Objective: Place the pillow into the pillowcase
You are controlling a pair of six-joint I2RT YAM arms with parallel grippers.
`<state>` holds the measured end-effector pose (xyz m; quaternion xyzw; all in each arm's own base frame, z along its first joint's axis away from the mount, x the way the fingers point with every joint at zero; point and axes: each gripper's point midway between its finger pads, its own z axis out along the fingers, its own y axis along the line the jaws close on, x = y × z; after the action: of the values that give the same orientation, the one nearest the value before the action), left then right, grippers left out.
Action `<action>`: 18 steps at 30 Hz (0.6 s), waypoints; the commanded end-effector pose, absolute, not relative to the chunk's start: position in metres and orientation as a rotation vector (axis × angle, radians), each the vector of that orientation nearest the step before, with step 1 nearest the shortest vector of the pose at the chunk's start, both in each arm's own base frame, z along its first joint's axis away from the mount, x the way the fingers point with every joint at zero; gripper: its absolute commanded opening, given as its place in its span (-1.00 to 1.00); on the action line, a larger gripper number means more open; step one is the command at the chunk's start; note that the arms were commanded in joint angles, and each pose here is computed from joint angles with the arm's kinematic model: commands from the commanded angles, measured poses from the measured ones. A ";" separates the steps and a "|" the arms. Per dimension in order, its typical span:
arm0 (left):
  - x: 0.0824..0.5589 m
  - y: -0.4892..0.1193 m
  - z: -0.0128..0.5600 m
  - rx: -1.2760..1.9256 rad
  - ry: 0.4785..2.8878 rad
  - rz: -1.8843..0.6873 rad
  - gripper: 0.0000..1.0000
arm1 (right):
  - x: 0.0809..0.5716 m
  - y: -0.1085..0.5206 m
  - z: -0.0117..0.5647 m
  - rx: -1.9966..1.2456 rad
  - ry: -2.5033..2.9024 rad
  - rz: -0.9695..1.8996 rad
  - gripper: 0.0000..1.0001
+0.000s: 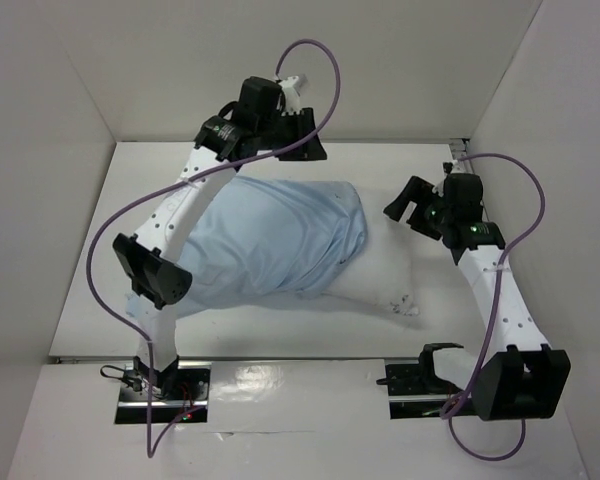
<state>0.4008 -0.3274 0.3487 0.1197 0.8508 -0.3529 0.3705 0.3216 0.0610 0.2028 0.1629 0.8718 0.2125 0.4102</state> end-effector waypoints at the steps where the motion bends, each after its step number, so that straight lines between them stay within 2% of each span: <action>1: 0.424 -0.347 0.330 0.309 2.177 -0.869 0.09 | 0.349 0.055 0.234 0.415 2.110 0.519 0.85; 2: 0.432 -0.352 0.312 0.307 2.210 -0.859 0.22 | 0.353 0.053 0.236 0.422 2.105 0.505 0.85; 5: 0.440 -0.355 0.294 0.310 2.239 -0.835 0.42 | 0.361 0.051 0.243 0.401 2.092 0.483 0.85; 8: 0.440 -0.367 0.268 0.350 2.288 -0.853 0.53 | 0.365 0.045 0.226 0.435 2.140 0.458 0.88; 10: 0.433 -0.382 0.247 0.401 2.328 -0.878 0.53 | 0.374 0.048 0.219 0.440 2.141 0.504 0.91; 11: 0.430 -0.385 0.243 0.413 2.342 -0.897 0.46 | 0.375 0.047 0.211 0.444 2.153 0.516 0.91; 13: 0.421 -0.390 0.238 0.462 2.365 -0.958 0.18 | 0.381 0.051 0.198 0.451 2.179 0.548 0.91; 14: 0.416 -0.390 0.233 0.480 2.383 -0.968 -0.34 | 0.381 0.054 0.187 0.464 2.192 0.570 0.85; 16: 0.410 -0.388 0.246 0.489 2.364 -0.986 -0.85 | 0.383 0.067 0.176 0.435 2.211 0.660 0.69; 17: 0.406 -0.386 0.256 0.491 2.347 -0.990 -1.00 | 0.377 0.079 0.169 0.420 2.231 0.709 0.52; 18: 0.405 -0.384 0.263 0.492 2.333 -0.994 -1.00 | 0.373 0.090 0.166 0.386 2.241 0.743 -0.11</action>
<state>0.4215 -0.3822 0.2154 0.1520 0.8963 -0.3325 0.2510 0.3734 0.0605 0.1644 0.1805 0.8822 0.2300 0.3691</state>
